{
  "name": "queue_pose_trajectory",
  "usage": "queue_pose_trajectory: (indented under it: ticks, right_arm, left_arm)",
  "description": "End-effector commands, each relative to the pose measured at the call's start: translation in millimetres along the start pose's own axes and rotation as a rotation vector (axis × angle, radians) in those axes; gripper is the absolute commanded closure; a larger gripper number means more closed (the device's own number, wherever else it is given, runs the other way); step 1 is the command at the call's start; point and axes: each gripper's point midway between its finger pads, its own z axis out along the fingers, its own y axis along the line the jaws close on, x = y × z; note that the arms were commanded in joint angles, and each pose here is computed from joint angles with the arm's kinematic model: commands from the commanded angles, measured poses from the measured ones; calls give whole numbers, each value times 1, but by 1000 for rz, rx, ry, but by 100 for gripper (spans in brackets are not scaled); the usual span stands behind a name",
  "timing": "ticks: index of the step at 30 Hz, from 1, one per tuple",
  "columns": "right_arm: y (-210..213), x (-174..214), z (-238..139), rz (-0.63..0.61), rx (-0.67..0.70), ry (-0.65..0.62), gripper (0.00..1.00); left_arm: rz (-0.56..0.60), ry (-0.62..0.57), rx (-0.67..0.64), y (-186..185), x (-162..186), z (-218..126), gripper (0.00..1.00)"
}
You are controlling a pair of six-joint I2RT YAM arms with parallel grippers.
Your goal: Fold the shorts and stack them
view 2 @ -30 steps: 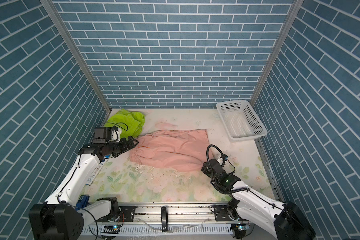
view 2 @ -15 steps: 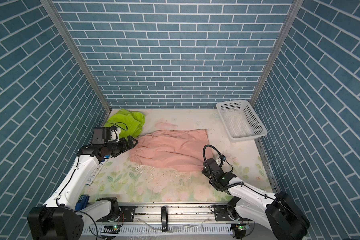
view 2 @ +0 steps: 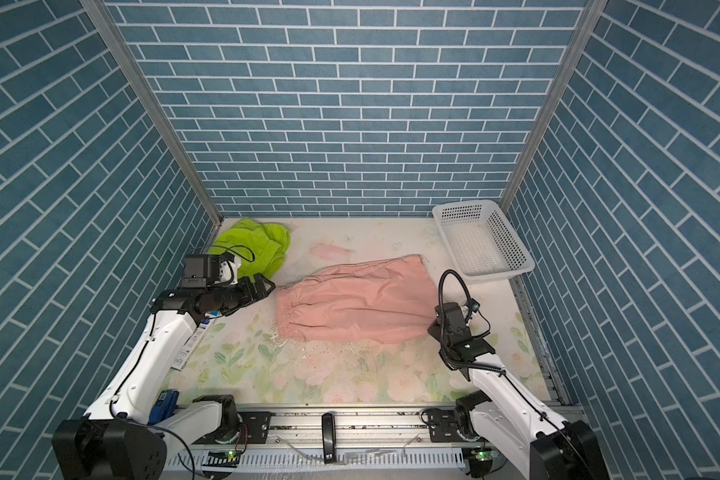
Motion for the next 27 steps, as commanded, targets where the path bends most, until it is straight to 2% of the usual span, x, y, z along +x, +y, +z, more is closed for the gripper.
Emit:
queue_pose_trajectory:
  ticks: [1, 3, 6, 9, 11, 16, 19, 24, 25, 27]
  right_arm:
    - [-11, -7, -9, -120, 55, 43, 47]
    - [-7, -15, -15, -148, 54, 49, 42]
    - [10, -26, -31, -225, 6, 52, 40]
    - [42, -27, -46, -365, -114, 94, 40]
    - [77, -13, -53, -518, -225, 142, 40]
    - [179, 67, -70, -1078, -468, 210, 34]
    - [235, 124, -89, -1347, -626, 151, 30]
    - [287, 218, -114, -1672, -820, 82, 25]
    - [291, 234, -114, -1735, -828, 72, 25]
    - [297, 258, -113, -1826, -823, 54, 24]
  left_arm:
    - [39, -15, -10, -4, -5, -12, 0]
    - [57, -17, -34, -1, -7, -15, 0]
    - [93, -23, -85, 3, -14, -21, 0]
    - [119, -40, -125, 6, -29, -31, 0]
    - [106, -61, -124, 11, -42, -39, 0]
    - [34, -91, -108, 31, -73, -53, 0]
    - [9, -98, -153, 51, -81, -54, 0]
    - [-121, -94, -32, 60, -84, -50, 0]
    - [-135, -97, 12, 56, -85, -50, 0]
    - [-148, -112, -10, 60, -83, -53, 0]
